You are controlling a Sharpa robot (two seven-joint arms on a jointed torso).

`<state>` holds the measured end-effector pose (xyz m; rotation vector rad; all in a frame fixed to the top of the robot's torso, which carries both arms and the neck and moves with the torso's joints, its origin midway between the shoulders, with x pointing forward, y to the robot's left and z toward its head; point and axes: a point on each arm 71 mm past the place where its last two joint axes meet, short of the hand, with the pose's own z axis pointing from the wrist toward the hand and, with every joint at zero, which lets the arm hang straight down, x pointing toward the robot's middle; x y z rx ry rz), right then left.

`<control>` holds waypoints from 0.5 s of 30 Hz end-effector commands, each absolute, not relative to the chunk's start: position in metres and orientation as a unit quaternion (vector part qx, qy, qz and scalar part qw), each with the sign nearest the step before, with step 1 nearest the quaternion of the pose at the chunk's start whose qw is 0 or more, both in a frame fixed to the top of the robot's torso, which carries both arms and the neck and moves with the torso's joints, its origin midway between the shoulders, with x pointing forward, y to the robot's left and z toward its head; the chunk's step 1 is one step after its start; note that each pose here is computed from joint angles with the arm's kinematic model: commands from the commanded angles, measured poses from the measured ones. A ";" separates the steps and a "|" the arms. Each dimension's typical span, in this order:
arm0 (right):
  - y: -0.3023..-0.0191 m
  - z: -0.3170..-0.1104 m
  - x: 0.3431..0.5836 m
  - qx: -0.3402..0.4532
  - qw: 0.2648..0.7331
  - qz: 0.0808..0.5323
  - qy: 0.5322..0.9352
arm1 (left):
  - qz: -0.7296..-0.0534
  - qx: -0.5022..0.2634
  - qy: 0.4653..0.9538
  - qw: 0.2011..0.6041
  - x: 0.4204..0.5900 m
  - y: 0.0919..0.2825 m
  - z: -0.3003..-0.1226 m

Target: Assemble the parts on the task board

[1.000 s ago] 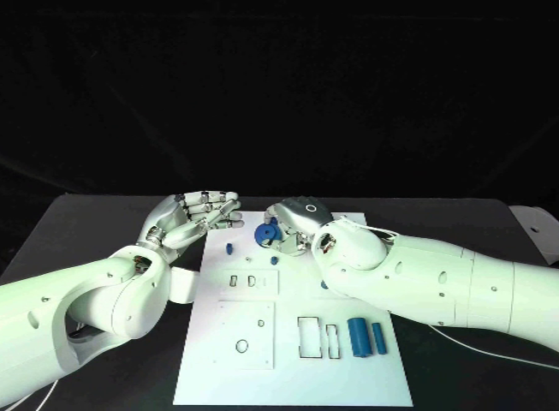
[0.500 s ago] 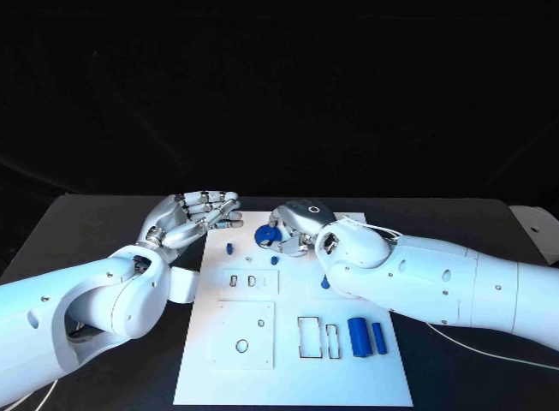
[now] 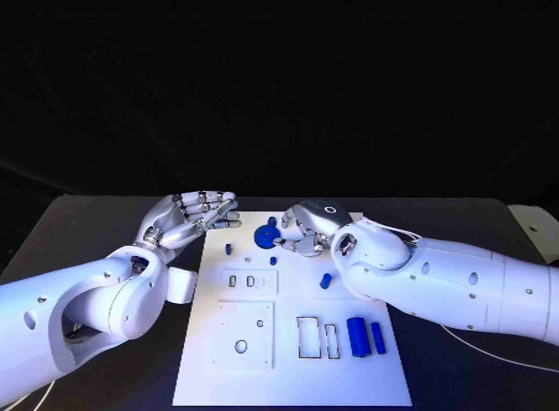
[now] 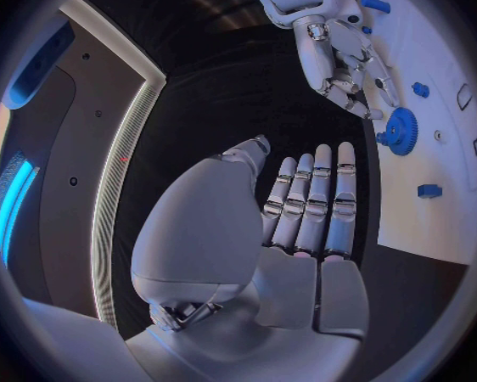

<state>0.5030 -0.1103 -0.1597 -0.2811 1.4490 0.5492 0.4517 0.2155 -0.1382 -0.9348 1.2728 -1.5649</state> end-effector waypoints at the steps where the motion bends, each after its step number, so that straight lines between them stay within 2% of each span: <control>1: -0.127 -0.145 0.497 -0.096 0.726 0.286 0.618 | -0.636 -0.374 0.510 0.442 0.452 0.216 -0.137; 5: -0.158 -0.131 0.493 -0.057 0.714 0.325 0.617 | -0.636 -0.374 0.510 0.442 0.452 0.219 -0.137; 8: -0.195 -0.124 0.492 -0.013 0.689 0.348 0.636 | -0.636 -0.374 0.510 0.442 0.451 0.221 -0.137; 15: -0.263 -0.125 0.493 0.032 0.659 0.345 0.668 | -0.637 -0.373 0.510 0.441 0.454 0.222 -0.138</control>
